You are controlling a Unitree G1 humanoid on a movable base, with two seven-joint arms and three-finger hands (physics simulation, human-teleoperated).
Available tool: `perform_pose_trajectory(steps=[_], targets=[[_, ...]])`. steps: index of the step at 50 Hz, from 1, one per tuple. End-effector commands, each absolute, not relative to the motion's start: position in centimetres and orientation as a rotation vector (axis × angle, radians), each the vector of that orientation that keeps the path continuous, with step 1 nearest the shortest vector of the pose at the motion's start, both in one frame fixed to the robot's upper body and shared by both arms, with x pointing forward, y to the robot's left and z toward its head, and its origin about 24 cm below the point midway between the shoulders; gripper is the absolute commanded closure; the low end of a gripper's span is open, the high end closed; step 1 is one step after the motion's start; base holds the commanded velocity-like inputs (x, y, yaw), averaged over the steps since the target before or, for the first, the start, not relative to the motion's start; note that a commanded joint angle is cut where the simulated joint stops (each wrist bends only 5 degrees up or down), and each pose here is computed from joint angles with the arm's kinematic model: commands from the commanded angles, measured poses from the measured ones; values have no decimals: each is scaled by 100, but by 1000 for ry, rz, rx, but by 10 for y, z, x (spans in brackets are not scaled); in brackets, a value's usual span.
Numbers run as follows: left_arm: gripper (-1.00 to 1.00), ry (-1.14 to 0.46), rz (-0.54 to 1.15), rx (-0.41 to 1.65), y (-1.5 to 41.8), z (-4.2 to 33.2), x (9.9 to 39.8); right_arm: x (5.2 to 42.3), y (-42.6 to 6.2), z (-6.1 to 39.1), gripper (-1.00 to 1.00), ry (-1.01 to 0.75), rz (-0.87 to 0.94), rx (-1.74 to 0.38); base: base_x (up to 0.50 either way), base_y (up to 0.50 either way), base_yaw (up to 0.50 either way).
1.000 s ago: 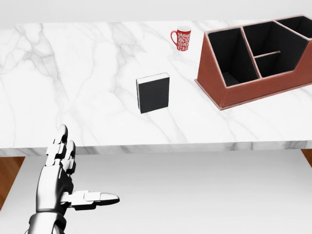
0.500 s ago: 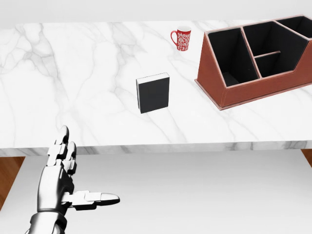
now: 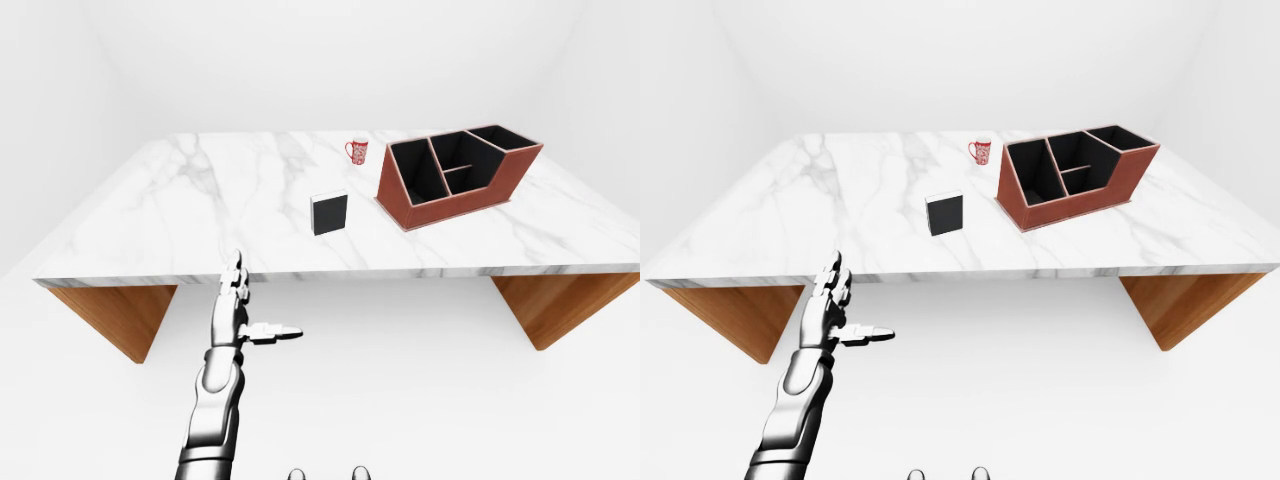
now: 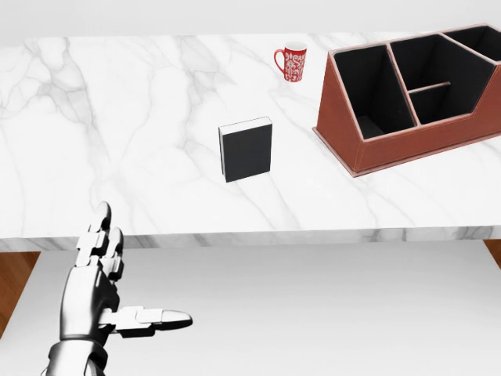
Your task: Pick up the book and place it in the left compartment of the caddy.
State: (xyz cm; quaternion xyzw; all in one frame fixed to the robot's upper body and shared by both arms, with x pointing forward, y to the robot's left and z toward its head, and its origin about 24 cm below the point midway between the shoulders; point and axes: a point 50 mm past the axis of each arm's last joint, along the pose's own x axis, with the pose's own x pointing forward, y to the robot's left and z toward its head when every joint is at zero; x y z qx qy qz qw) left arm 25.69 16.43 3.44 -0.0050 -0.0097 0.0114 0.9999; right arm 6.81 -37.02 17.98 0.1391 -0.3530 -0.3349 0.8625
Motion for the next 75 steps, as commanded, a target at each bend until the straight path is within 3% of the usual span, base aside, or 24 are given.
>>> perform_pose_trajectory(steps=[1, 53, 75], targets=[[-100, -13, 25, -27, 166, 33, 259, 68, -366, 181, -100, -747, -677, 289, 0, 0, 0], [-100, -32, 5, 1, 162, 37, 256, 63, -361, 185, -100, -777, -609, 283, 0, 0, 0], [-100, -41, 4, -3, 162, 39, 254, 62, -361, 185, -100, -780, -612, 285, 0, 0, 18]])
